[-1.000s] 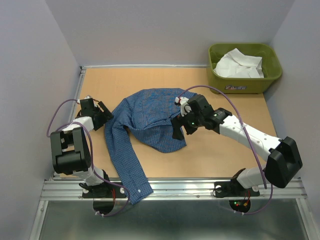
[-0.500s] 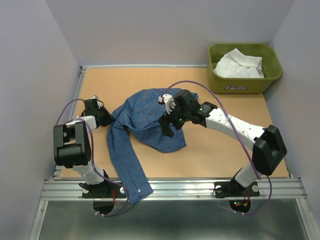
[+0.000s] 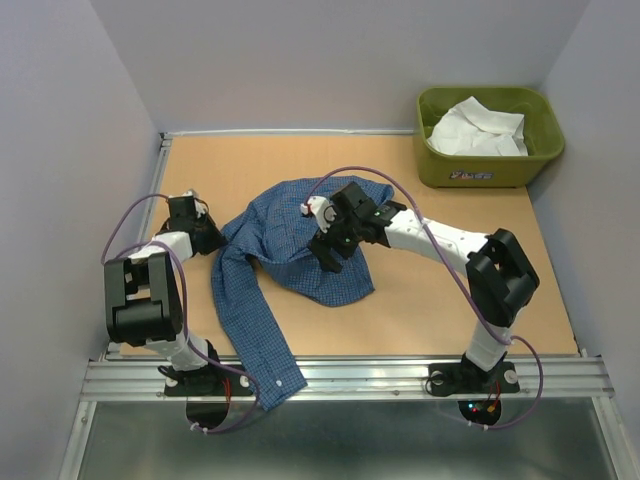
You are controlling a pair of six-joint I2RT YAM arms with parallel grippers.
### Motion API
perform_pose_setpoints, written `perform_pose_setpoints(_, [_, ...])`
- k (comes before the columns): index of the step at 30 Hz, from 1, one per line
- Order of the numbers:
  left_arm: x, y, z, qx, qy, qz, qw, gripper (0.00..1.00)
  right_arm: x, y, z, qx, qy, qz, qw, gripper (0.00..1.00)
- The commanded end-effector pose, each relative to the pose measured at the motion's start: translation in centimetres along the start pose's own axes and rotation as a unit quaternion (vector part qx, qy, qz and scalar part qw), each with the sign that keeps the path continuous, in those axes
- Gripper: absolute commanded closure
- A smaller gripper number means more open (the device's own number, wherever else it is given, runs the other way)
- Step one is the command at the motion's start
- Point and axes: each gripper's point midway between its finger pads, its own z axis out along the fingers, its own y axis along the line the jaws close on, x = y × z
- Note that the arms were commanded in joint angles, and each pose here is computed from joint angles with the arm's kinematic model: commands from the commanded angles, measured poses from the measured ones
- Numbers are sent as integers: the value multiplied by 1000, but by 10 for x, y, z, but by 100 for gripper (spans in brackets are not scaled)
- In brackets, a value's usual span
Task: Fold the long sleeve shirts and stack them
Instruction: Flatten the shirt out
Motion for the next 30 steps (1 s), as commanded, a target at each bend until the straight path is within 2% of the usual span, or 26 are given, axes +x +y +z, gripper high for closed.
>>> perform_pose_setpoints(1, [-26, -2, -21, -21, -42, 30, 998, 100, -48, -20, -7, 40, -58, -55, 996, 11])
perform_pose_setpoints(7, [-32, 0, -22, -29, -48, 30, 998, 100, -39, -11, 12, 1, -45, -50, 998, 18])
perform_pose_setpoints(11, [-32, 0, -23, -30, -49, 29, 998, 100, -34, -5, 17, -20, -42, -52, 998, 27])
perform_pose_setpoints(14, [-35, -1, -24, -31, -52, 30, 998, 100, -34, 1, 14, -32, -46, -51, 997, 49])
perform_pose_setpoints(15, [-37, -1, -25, -34, -54, 29, 998, 100, -37, 0, 8, -24, -51, -52, 997, 63])
perform_pose_setpoints(17, [-43, -4, -29, -34, -61, 26, 997, 100, -39, -4, 1, -6, -54, -51, 997, 78])
perform_pose_setpoints(18, [-52, -9, -33, -31, -71, 21, 997, 100, -39, -7, -4, 8, -54, -53, 997, 93])
perform_pose_setpoints(19, [-57, -12, -36, -31, -77, 17, 996, 100, -43, -17, -16, 40, -59, -55, 996, 99])
perform_pose_setpoints(24, [-117, -38, -70, -25, -151, -3, 988, 100, -65, -56, -66, 176, -77, -80, 978, 99])
perform_pose_setpoints(27, [-159, -64, -97, -2, -198, -15, 980, 100, -84, -107, -120, 310, -83, -77, 944, 99])
perform_pose_setpoints(29, [-181, -80, -108, 15, -217, -28, 976, 100, -97, -133, -145, 361, -86, -78, 925, 99])
perform_pose_setpoints(30, [-205, -97, -127, 35, -245, -30, 968, 100, -104, -146, -157, 383, -91, -74, 916, 99])
